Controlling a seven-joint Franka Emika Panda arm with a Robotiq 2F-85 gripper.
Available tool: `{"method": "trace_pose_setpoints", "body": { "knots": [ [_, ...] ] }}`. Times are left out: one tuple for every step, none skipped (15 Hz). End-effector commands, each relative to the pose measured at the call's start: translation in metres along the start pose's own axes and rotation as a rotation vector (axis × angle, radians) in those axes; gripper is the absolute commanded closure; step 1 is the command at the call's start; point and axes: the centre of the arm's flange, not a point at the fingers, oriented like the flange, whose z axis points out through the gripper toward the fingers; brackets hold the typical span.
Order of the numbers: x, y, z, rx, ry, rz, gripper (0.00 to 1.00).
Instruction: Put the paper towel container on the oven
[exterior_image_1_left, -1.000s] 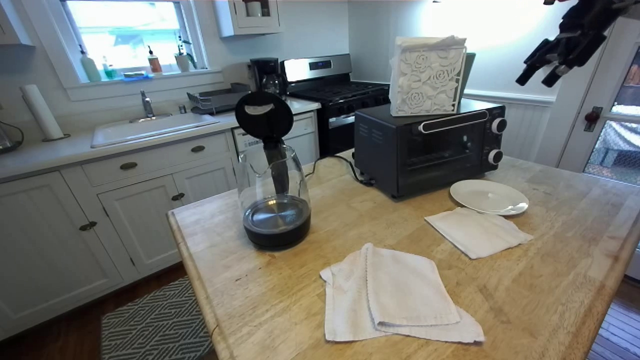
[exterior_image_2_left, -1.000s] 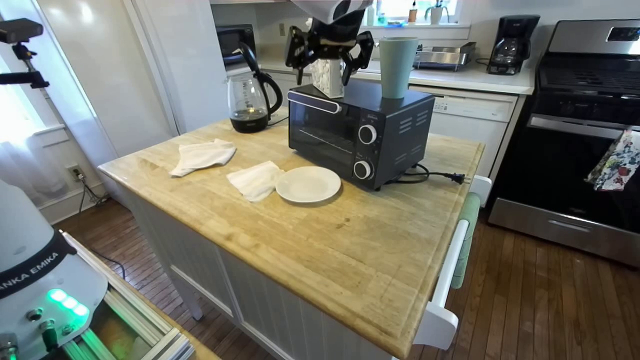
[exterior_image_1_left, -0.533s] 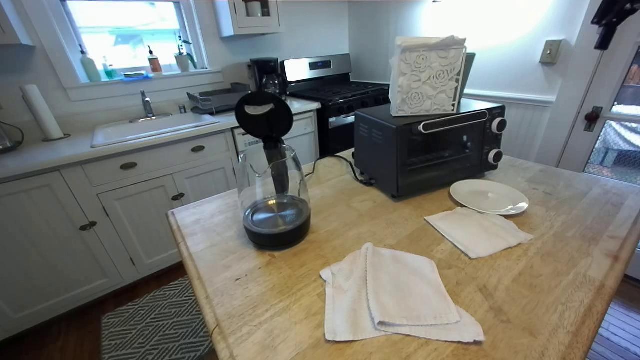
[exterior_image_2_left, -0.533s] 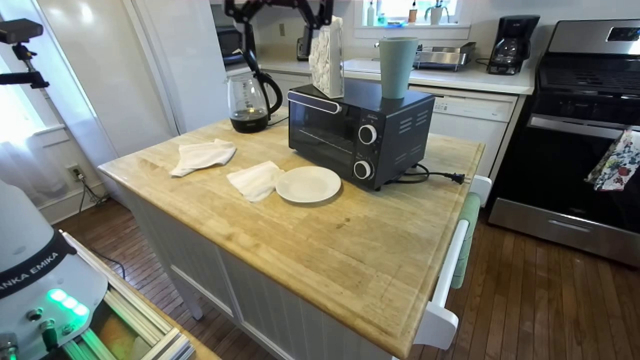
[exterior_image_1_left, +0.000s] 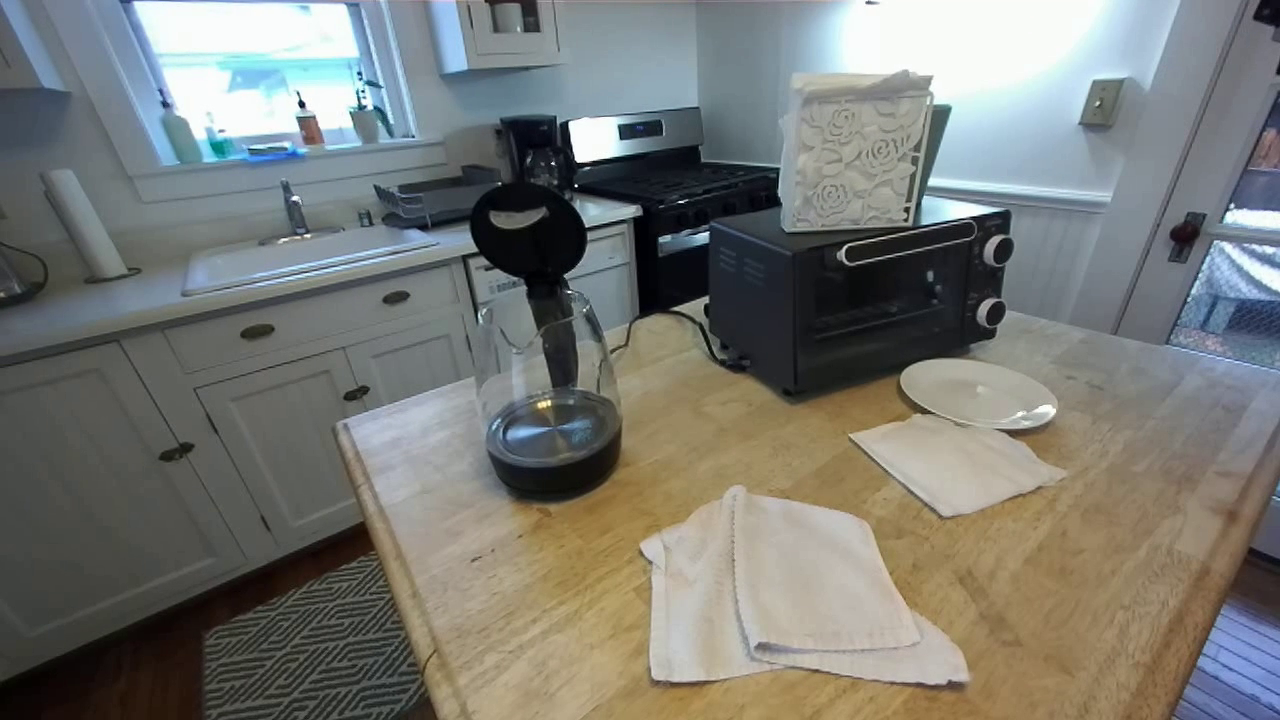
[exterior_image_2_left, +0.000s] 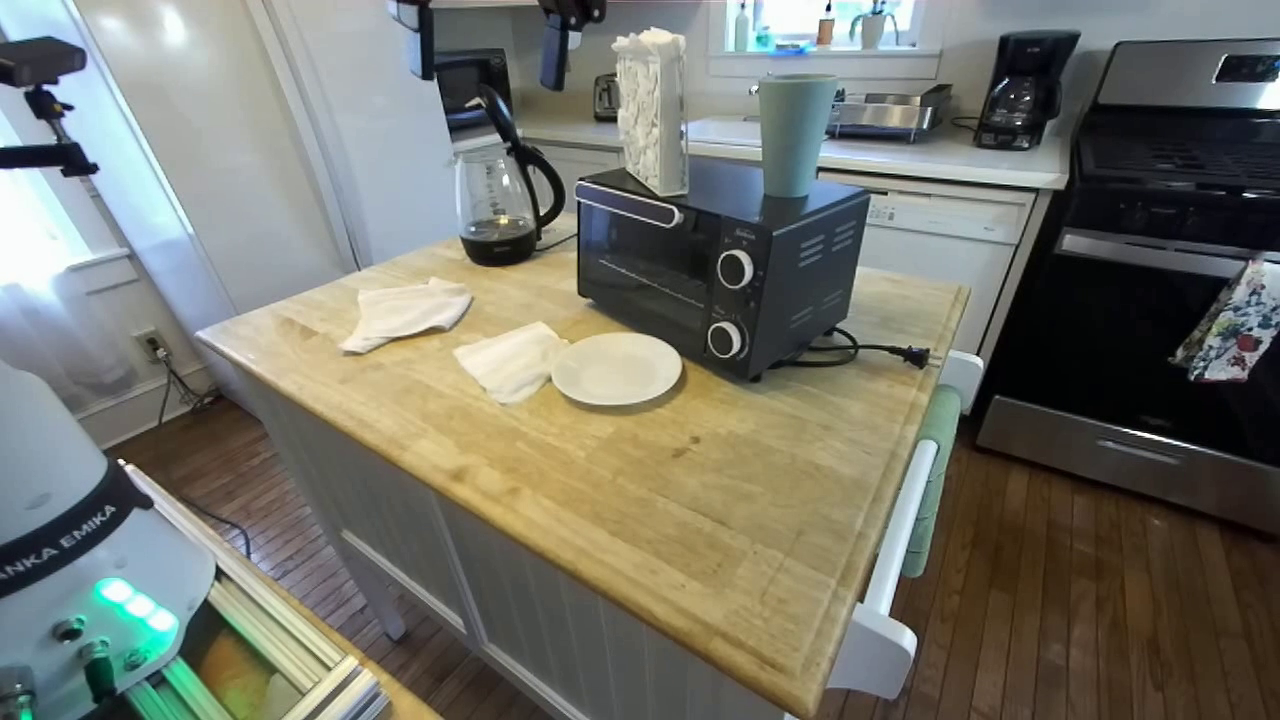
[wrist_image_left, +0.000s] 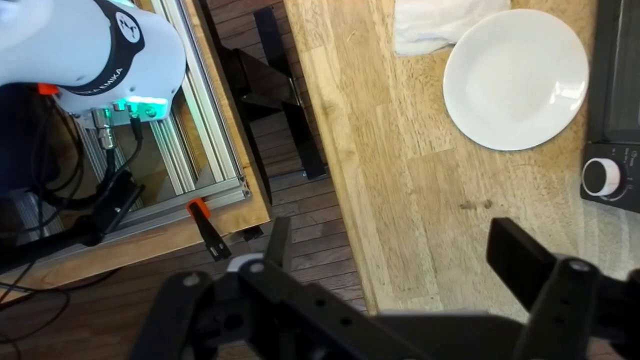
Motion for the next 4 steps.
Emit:
{"method": "trace_pose_setpoints", "body": {
  "knots": [
    [0.0001,-0.0006,0.0007,-0.002,0.0,-0.001,0.0],
    [0.0002,-0.0011,0.0011,-0.003,0.0,-0.002,0.0],
    [0.0002,-0.0013,0.0012,-0.004,0.0,-0.002,0.0],
    [0.0003,-0.0013,0.0011,-0.004,0.001,-0.002,0.0]
  ]
}}
